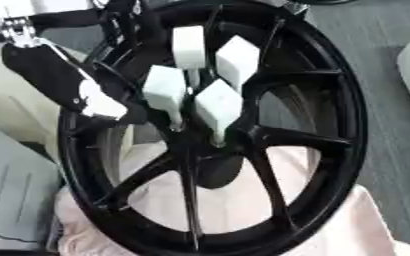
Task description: Pull the pin out of the wheel hub.
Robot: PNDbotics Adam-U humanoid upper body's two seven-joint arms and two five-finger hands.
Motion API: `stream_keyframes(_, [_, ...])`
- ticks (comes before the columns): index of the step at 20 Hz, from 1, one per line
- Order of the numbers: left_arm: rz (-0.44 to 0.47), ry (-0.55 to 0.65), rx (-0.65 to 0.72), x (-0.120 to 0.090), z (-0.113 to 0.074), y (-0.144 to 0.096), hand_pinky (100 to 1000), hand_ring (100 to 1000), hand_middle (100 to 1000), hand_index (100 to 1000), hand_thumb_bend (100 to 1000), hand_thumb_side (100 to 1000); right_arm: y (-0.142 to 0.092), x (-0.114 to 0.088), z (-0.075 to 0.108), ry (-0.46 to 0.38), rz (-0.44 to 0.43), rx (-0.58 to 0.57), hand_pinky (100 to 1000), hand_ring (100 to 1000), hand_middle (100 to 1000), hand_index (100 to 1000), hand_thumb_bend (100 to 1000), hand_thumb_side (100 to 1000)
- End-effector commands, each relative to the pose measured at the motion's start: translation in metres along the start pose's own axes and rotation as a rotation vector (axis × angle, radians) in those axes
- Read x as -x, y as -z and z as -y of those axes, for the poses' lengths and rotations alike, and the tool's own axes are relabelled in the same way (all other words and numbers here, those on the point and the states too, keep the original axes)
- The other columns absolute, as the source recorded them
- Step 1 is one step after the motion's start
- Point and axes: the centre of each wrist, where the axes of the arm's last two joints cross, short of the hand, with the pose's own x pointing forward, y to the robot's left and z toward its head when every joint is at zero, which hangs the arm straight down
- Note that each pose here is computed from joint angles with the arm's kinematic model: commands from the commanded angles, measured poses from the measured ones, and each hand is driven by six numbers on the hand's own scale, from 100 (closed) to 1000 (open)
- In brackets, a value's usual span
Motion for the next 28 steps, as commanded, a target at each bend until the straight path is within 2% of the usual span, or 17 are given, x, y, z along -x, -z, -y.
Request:
stream_keyframes(1, [-0.02, 0.016, -0.017, 0.0, -0.006, 0.0, 629, 670, 685, 803, 585, 313, 0.006, -0.011, 0.002, -0.013, 0.039, -0.007, 853, 752, 645, 709, 311, 539])
stream_keyframes(16, [-0.033, 0.02, -0.013, 0.017, 0.001, 0.022, 595, 626, 641, 769, 535, 275, 0.006, -0.011, 0.0, -0.008, 0.039, -0.008, 853, 753, 646, 709, 309, 540])
stream_keyframes(28, [-0.015, -0.012, 0.027, 0.018, 0.005, 0.028, 554, 577, 617, 752, 505, 264, 0.006, -0.011, 0.0, -0.007, 0.037, -0.005, 854, 753, 646, 709, 308, 541])
